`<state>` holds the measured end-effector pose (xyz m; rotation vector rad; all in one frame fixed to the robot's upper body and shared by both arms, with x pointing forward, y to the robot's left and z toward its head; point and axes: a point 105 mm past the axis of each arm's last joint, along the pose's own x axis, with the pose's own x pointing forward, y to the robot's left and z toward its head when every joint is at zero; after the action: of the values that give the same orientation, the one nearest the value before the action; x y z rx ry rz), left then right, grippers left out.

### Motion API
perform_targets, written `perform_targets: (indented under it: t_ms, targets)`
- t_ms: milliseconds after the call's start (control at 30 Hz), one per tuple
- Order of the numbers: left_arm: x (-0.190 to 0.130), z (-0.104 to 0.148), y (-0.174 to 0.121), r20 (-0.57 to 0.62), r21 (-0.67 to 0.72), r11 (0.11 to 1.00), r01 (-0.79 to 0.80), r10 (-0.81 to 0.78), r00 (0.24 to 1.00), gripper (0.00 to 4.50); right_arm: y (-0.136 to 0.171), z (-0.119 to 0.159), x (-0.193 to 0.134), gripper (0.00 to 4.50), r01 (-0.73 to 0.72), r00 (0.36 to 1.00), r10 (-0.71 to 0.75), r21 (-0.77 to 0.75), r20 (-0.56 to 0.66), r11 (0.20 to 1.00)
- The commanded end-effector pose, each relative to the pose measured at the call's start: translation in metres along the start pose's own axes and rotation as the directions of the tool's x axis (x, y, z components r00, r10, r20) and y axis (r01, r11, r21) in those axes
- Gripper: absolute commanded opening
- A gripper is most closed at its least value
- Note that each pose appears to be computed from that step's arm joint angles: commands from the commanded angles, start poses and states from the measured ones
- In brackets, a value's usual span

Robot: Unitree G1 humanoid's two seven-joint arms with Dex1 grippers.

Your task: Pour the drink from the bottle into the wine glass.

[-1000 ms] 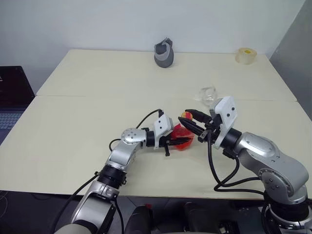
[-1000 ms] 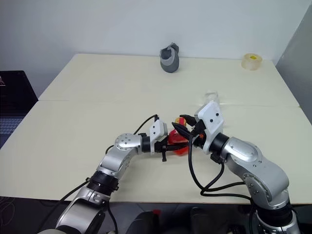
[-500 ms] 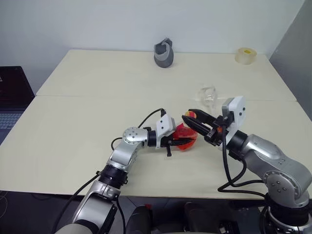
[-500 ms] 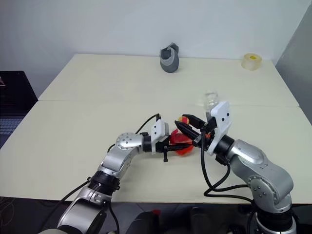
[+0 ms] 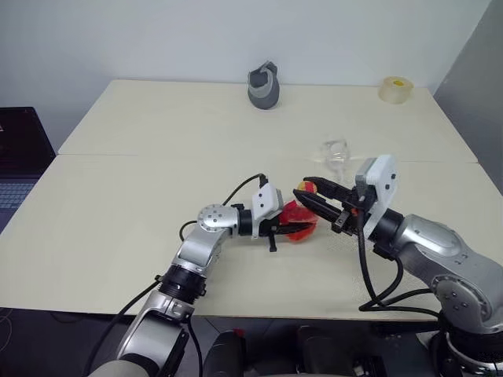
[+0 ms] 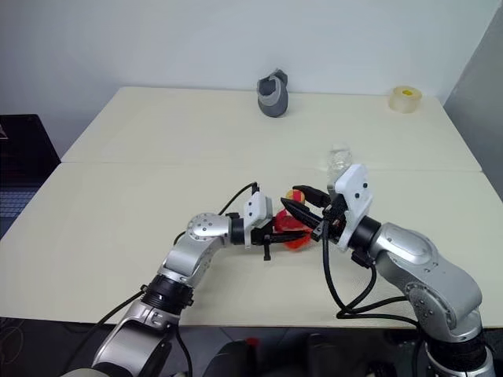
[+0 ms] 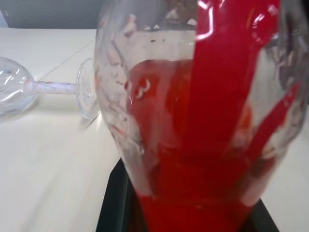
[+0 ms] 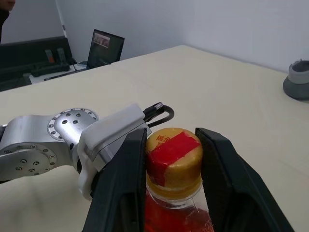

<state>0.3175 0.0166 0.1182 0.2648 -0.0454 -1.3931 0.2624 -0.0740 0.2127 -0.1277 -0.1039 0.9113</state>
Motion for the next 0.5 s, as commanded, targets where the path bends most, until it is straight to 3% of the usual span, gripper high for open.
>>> perform_targets:
  t_ms: [33,300,433,500]
  targets:
    - [0.0,0.014,0.004,0.044,0.036,0.999,-0.011,0.01,0.999,0.74,0.013,0.017,0.002,1.22,-0.053,0.997,0.059,-0.11,0.052,0.993]
    - [0.0,0.013,0.002,0.044,0.032,0.999,-0.005,0.003,0.999,0.74,0.017,0.022,0.002,1.21,-0.074,0.995,0.089,-0.281,0.04,0.957]
    - [0.0,0.013,0.002,0.047,0.031,1.0,-0.005,0.004,0.999,0.74,0.02,0.024,0.0,1.2,-0.092,0.992,0.111,-0.273,0.058,0.958]
    - [0.0,0.014,0.002,0.049,0.031,0.999,-0.008,0.007,0.999,0.74,0.023,0.029,-0.002,1.2,-0.104,0.987,0.124,-0.178,0.106,0.979]
